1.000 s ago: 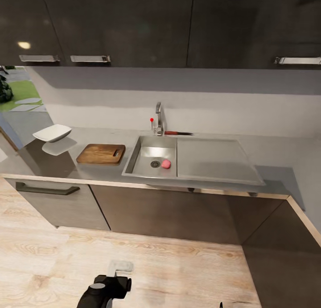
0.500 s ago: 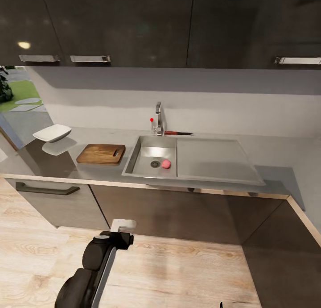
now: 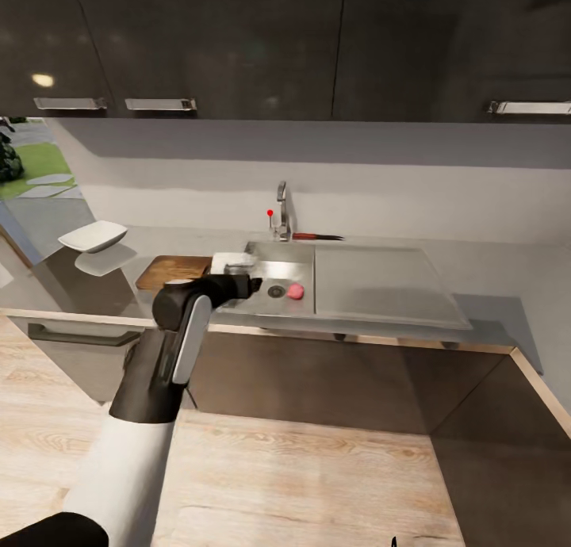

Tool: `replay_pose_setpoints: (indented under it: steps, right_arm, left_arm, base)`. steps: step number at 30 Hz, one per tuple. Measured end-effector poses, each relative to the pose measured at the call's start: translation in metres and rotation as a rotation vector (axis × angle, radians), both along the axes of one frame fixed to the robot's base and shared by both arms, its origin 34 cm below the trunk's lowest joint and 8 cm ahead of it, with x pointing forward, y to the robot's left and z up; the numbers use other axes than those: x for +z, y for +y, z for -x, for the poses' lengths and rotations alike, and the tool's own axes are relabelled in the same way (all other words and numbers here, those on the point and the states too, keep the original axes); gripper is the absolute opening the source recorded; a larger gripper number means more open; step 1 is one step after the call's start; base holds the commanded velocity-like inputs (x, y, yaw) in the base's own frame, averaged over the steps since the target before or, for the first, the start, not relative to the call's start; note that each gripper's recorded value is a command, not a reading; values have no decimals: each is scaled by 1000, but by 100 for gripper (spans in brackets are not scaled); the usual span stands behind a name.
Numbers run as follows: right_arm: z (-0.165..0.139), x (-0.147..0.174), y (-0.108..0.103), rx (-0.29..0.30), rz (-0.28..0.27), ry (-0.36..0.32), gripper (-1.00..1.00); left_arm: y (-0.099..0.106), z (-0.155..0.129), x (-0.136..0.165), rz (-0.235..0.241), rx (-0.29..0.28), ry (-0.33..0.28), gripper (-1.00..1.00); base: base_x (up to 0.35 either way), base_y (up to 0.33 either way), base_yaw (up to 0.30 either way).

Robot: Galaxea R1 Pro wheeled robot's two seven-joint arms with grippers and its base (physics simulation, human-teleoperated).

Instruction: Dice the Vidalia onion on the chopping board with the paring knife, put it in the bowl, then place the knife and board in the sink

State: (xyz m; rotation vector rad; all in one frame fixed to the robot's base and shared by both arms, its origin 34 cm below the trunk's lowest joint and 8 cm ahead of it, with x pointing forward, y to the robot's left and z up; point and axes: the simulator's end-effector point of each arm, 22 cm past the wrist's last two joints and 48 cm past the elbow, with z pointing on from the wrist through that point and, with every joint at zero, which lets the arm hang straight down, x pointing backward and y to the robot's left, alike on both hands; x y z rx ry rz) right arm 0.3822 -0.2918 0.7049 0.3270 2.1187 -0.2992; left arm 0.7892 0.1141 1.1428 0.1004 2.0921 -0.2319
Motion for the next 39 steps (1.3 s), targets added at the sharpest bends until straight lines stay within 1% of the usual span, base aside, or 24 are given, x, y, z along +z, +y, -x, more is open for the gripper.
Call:
replay_pose_setpoints:
  steps: [1,2,3,4,7,9,10,12,15,16,17,22,32,39]
  right_arm:
    - [0,0,0,0,0,0,100]
    - [0,0,0,0,0,0,100]
    - [0,0,0,0,0,0,100]
    - [0,0,0,0,0,0,100]
    - [0,0,0,0,0,0,100]
    - [0,0,0,0,0,0,100]
    - [0,0,0,0,0,1,100]
    - [0,0,1,1,-1,0,100]
    - [0,0,1,1,-1,0,100]
    - [0,0,1,0,-1,0,100]
    - [0,0,0,0,-1,0,100]
    - [0,0,1,1,-1,0,100]
    - [0,0,1,1,-1,0,100]
    - [0,0,1,1,-1,0,100]
  left_arm:
    - [-3,-7,12,10,-8,-14,100]
    - [-5,-11,17,14,-13,-20,100]
    - [-11,-24,33,30,-29,-30,100]
    - [-15,-30,43,39,-38,-36,100]
    - [-23,-40,48,61,-59,-22,100]
    - [-25,-43,44,66,-63,-3,100]
    - [-27,-45,23,59,-65,49,100]
    - [-27,-46,14,54,-65,73,100]
    - [-29,-45,11,42,-72,78,100]
    - [-36,-43,12,18,-94,68,100]
    - [-39,-42,13,1,-104,61,100]
    - [-41,-41,12,-31,-116,52,100]
    - [-41,-41,9,-44,-117,56,100]
    - [-38,-41,-9,-56,-112,96,100]
  base:
    - [0,0,0]
    - [0,0,0]
    - [0,0,0]
    - [0,0,0]
    - [0,0,0]
    - [0,0,0]
    - [0,0,0]
    - [0,0,0]
    - [0,0,0]
    - [0,0,0]
    - [0,0,0]
    - [0,0,0]
    - [23,-23,0]
    - [183,-197,0]
